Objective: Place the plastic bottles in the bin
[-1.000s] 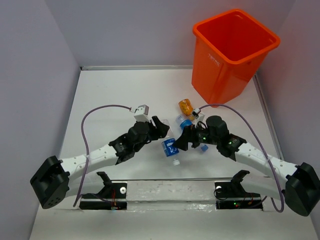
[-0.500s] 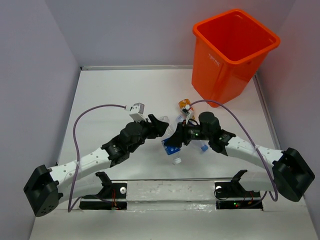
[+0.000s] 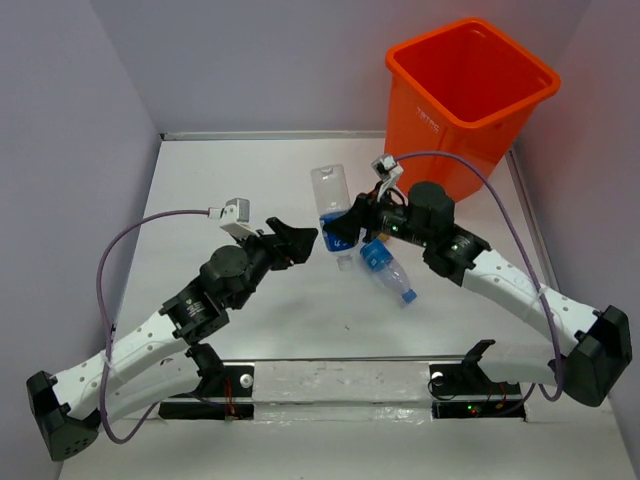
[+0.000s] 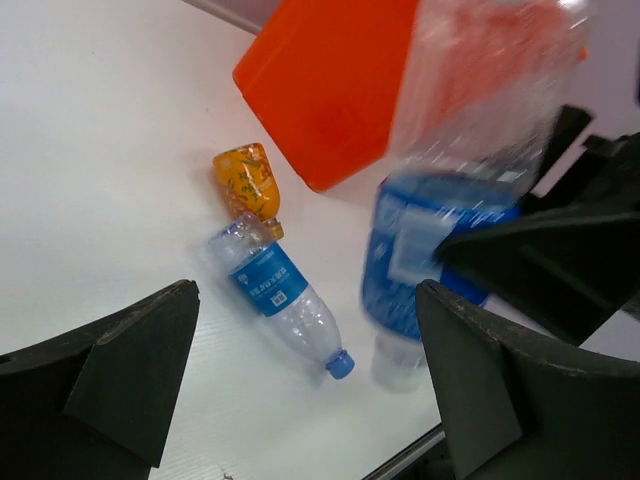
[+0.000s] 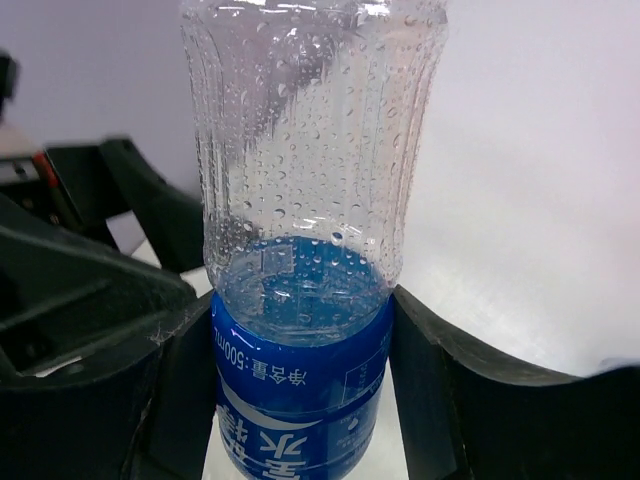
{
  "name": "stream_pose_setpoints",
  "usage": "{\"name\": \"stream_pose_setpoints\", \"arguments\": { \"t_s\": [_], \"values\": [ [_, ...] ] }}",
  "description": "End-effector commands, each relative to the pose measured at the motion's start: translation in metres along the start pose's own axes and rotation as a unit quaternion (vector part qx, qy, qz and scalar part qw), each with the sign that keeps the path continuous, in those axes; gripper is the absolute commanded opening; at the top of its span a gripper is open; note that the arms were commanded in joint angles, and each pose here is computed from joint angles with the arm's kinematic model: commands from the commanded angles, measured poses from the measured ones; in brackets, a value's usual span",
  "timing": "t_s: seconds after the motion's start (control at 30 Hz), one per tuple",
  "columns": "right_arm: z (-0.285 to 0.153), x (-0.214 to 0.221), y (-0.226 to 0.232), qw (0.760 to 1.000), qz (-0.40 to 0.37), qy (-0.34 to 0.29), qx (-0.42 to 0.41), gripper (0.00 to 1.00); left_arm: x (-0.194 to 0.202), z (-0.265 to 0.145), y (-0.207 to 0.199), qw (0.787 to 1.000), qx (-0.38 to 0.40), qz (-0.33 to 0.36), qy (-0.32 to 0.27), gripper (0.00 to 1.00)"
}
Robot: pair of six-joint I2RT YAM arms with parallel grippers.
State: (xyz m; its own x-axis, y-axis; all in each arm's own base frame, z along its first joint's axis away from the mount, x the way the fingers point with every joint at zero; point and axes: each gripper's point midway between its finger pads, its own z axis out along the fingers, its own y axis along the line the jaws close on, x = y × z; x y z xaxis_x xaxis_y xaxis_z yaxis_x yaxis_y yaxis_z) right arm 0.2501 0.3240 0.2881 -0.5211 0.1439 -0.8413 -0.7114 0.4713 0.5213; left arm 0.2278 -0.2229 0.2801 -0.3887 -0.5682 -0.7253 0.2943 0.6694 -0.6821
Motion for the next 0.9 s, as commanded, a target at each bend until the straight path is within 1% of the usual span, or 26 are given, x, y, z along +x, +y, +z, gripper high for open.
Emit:
{"name": "stream_pose_setpoints", "arguments": {
  "t_s": [0.0,0.03,0.07,0.1,0.13,0.17,0.2,0.23,0.27,0.33,0.37,0.4,0.47,0.5,0.53,0.57,0.6,0.63,0.67,0.7,0.73,0.8,0.83,0.87],
  "values": [
    [-0.039,-0.132,0.002,0.975,-0.126,-0.146,0.115,0.39,-0.003,-0.008,0.024,0.999,-0.04,-0.022,-0.029,0.99],
    [-0.049,-0.153,0.002,0.968,-0.126,-0.171,0.136,0.39,0.0,-0.008,0.024,0.999,-0.037,-0.025,-0.026,0.99],
    [-0.06,-0.175,-0.009,0.95,-0.149,-0.197,0.189,0.39,0.007,-0.004,0.027,0.999,-0.041,-0.024,-0.017,0.99],
    [-0.07,-0.194,-0.015,0.938,-0.162,-0.214,0.221,0.38,0.012,-0.002,0.029,0.999,-0.043,-0.023,-0.009,0.99],
    [-0.092,-0.234,-0.008,0.917,-0.174,-0.26,0.249,0.38,0.02,0.0,0.029,0.999,-0.041,-0.026,0.005,0.99],
    [-0.101,-0.25,-0.033,0.889,-0.192,-0.264,0.32,0.38,0.028,0.005,0.031,0.999,-0.045,-0.025,0.016,0.99],
    [-0.111,-0.268,-0.04,0.873,-0.2,-0.276,0.348,0.38,0.033,0.007,0.03,0.998,-0.042,-0.027,0.024,0.99],
    [-0.142,-0.305,-0.046,0.842,-0.214,-0.309,0.388,0.38,0.041,0.009,0.029,0.998,-0.035,-0.03,0.039,0.99],
    [-0.145,-0.315,-0.071,0.823,-0.211,-0.309,0.428,0.38,0.049,0.013,0.03,0.998,-0.036,-0.029,0.049,0.99],
    [-0.164,-0.338,-0.096,0.798,-0.209,-0.321,0.466,0.38,0.058,0.017,0.029,0.997,-0.032,-0.031,0.064,0.99],
    [-0.189,-0.356,-0.11,0.774,-0.209,-0.337,0.494,0.38,0.063,0.021,0.03,0.996,-0.035,-0.032,0.07,0.99],
    [-0.185,-0.357,-0.136,0.768,-0.205,-0.325,0.512,0.38,0.065,0.023,0.029,0.996,-0.033,-0.032,0.073,0.99],
    [-0.2,-0.366,-0.164,0.754,-0.195,-0.328,0.535,0.39,0.073,0.032,0.027,0.996,-0.033,-0.032,0.08,0.99],
    [-0.2,-0.365,-0.176,0.753,-0.189,-0.324,0.541,0.42,0.075,0.036,0.026,0.996,-0.032,-0.032,0.083,0.99],
    [-0.192,-0.361,-0.194,0.759,-0.173,-0.315,0.543,0.53,0.075,0.041,0.019,0.995,-0.025,-0.033,0.085,0.99],
    [-0.189,-0.361,-0.2,0.766,-0.166,-0.314,0.536,0.61,0.085,0.05,0.022,0.994,-0.033,-0.029,0.097,0.99],
    [-0.192,-0.366,-0.202,0.765,-0.161,-0.318,0.536,0.72,0.088,0.055,0.02,0.994,-0.034,-0.024,0.102,0.99],
    [-0.19,-0.365,-0.214,0.765,-0.156,-0.312,0.542,0.9,0.088,0.061,0.013,0.994,-0.028,-0.024,0.107,0.99],
    [-0.189,-0.368,-0.214,0.764,-0.158,-0.311,0.542,0.94,0.1,0.068,0.02,0.992,-0.041,-0.017,0.12,0.99],
    [-0.187,-0.367,-0.214,0.769,-0.161,-0.301,0.541,0.97,0.102,0.072,0.017,0.991,-0.039,-0.018,0.123,0.99],
    [-0.188,-0.375,-0.206,0.771,-0.163,-0.307,0.533,0.99,0.103,0.077,0.012,0.991,-0.035,-0.019,0.125,0.99],
    [-0.186,-0.374,-0.195,0.785,-0.163,-0.303,0.515,0.99,0.113,0.087,0.015,0.99,-0.04,-0.017,0.135,0.99],
    [-0.182,-0.365,-0.196,0.795,-0.157,-0.293,0.508,0.99,0.113,0.092,0.009,0.99,-0.034,-0.018,0.137,0.99],
    [-0.183,-0.365,-0.173,0.811,-0.151,-0.306,0.475,0.99,0.123,0.098,0.014,0.988,-0.043,-0.012,0.148,0.99]
  ]
}}
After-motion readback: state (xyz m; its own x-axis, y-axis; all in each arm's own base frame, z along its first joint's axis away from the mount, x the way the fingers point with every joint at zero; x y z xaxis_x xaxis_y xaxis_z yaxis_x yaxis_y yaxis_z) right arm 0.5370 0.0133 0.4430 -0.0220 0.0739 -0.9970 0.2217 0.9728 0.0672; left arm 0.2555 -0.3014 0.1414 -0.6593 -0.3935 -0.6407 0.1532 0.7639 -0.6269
